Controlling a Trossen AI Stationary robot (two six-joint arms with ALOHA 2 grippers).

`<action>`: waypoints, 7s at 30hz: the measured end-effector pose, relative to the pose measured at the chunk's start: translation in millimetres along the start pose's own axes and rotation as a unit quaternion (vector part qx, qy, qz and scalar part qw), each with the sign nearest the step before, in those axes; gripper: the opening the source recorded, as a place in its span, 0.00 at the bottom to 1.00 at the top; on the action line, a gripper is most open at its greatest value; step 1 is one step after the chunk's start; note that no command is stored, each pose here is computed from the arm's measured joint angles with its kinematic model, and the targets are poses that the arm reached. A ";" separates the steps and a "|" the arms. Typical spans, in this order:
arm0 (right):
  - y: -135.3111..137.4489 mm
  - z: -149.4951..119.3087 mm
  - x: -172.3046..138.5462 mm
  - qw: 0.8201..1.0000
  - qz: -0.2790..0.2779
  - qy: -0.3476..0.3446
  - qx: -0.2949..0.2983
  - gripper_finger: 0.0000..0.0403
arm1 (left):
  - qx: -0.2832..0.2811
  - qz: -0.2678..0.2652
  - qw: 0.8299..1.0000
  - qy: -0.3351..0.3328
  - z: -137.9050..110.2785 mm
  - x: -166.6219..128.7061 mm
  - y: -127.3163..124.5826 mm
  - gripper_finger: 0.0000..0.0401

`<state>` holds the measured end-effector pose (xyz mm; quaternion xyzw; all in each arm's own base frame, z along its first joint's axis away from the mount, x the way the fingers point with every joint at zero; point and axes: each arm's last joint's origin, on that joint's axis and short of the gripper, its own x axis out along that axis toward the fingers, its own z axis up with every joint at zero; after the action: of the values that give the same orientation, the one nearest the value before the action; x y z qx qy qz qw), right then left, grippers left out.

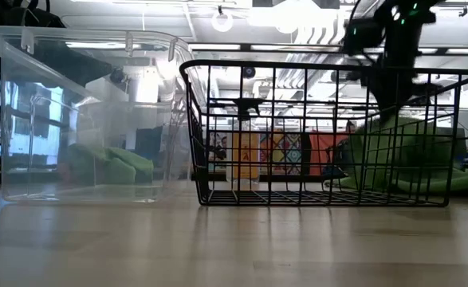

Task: Sort microfiber towel by color & place in baskets
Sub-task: Put the green towel into the wire basket

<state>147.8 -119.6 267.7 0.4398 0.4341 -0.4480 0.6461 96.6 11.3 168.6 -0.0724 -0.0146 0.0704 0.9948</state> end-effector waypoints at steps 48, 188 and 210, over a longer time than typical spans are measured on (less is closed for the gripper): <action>54.1 40.5 -133.1 0.862 0.335 -0.264 -0.274 0.00 | -0.113 -0.012 0.962 -0.247 55.4 -11.8 -4.9 0.00; 150.7 -85.2 -105.6 0.698 0.393 -0.446 -0.400 0.68 | -0.023 -0.022 0.999 -0.023 181.7 126.1 -55.3 0.27; 145.8 -83.1 -94.2 0.752 0.329 -0.429 -0.377 0.68 | -0.106 0.395 0.853 0.325 168.4 78.6 34.1 0.55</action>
<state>253.1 9.5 364.2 0.0380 0.0732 -0.1493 0.9853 163.1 79.7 331.7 -0.1958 0.3322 0.4278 0.8175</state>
